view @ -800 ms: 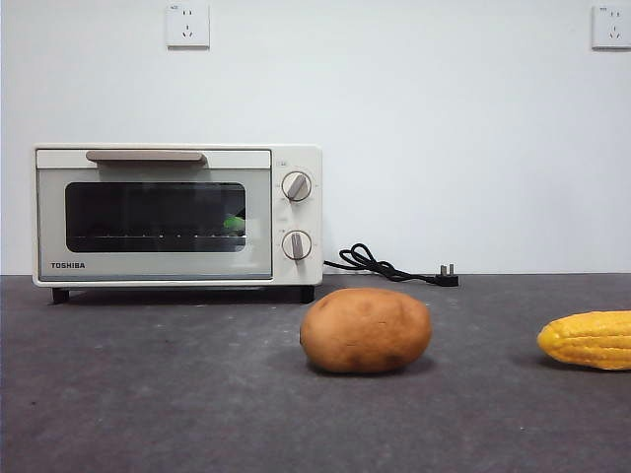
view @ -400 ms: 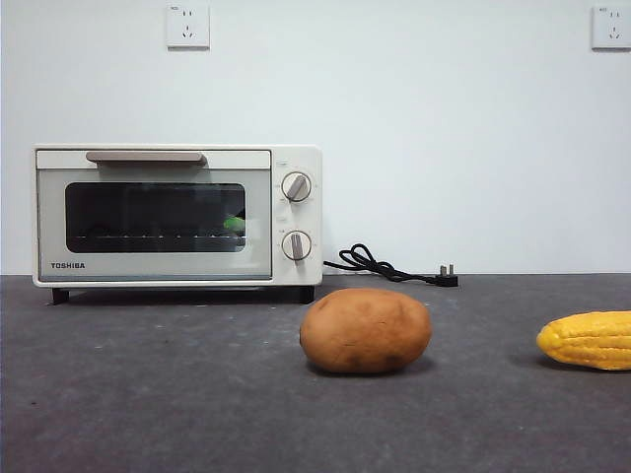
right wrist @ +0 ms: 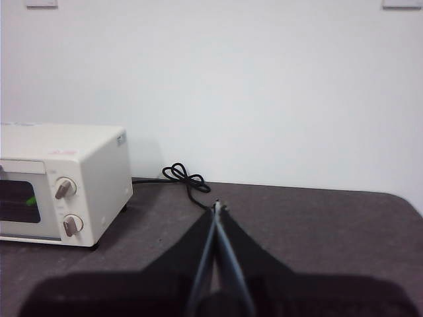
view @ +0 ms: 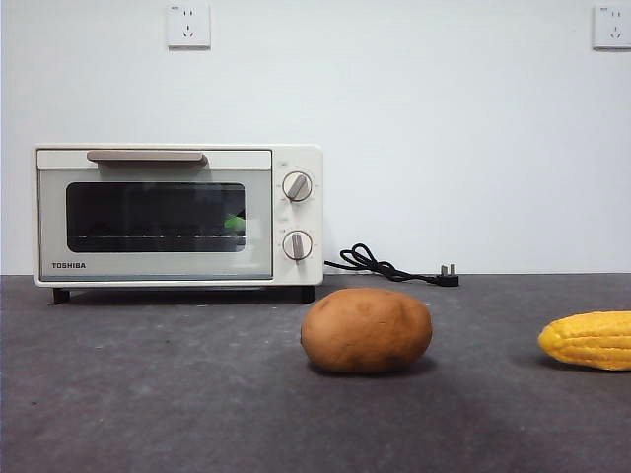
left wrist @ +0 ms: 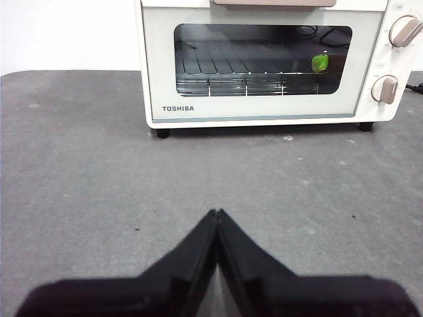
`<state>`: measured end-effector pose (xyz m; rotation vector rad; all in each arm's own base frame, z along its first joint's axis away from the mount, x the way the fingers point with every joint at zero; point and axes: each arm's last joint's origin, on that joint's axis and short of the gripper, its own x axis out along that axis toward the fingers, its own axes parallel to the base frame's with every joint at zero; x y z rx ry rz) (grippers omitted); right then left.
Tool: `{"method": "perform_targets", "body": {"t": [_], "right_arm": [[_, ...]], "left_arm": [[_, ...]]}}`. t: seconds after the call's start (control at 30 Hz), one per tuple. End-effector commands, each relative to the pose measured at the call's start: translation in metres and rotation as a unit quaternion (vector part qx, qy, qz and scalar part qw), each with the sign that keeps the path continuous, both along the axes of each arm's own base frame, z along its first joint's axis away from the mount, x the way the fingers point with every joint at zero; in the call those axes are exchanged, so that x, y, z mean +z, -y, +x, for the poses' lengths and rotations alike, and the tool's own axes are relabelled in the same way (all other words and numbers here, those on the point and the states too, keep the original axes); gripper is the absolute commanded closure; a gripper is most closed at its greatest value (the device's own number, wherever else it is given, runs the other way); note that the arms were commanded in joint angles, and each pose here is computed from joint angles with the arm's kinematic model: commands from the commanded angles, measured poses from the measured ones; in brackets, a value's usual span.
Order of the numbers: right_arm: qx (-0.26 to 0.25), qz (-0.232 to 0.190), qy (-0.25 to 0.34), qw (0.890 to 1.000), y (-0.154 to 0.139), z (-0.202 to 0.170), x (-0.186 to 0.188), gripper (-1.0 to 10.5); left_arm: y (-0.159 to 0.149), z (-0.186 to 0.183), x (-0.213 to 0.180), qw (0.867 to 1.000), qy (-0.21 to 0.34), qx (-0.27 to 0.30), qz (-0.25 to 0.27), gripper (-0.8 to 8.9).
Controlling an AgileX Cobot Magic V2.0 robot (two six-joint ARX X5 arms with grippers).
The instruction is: Take the eggplant from the table,put the eggplant in the oven
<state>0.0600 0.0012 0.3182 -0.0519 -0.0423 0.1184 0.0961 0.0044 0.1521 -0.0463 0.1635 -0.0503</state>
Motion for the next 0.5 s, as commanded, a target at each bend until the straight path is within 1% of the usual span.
{"method": "perform_targets", "body": {"t": [0.03, 0.2, 0.33, 0.5], "right_arm": [[0.003, 0.019, 0.014, 1.0, 0.0, 0.007, -0.027, 9.5], [0.018, 0.024, 0.021, 0.999, 0.0, 0.014, -0.063, 9.5], [0.024, 0.026, 0.002, 0.999, 0.0, 0.02, -0.087, 9.5], [0.023, 0.028, -0.019, 0.999, 0.0, 0.024, -0.106, 9.5]], "left_arm": [[0.0, 0.001, -0.002, 1.0, -0.001, 0.004, -0.003, 8.18], [0.0, 0.001, -0.002, 1.0, -0.001, 0.004, -0.003, 8.18], [0.0, 0.001, -0.002, 1.0, -0.001, 0.004, -0.003, 8.18], [0.0, 0.001, -0.002, 1.0, -0.001, 0.004, -0.003, 8.18]]}}
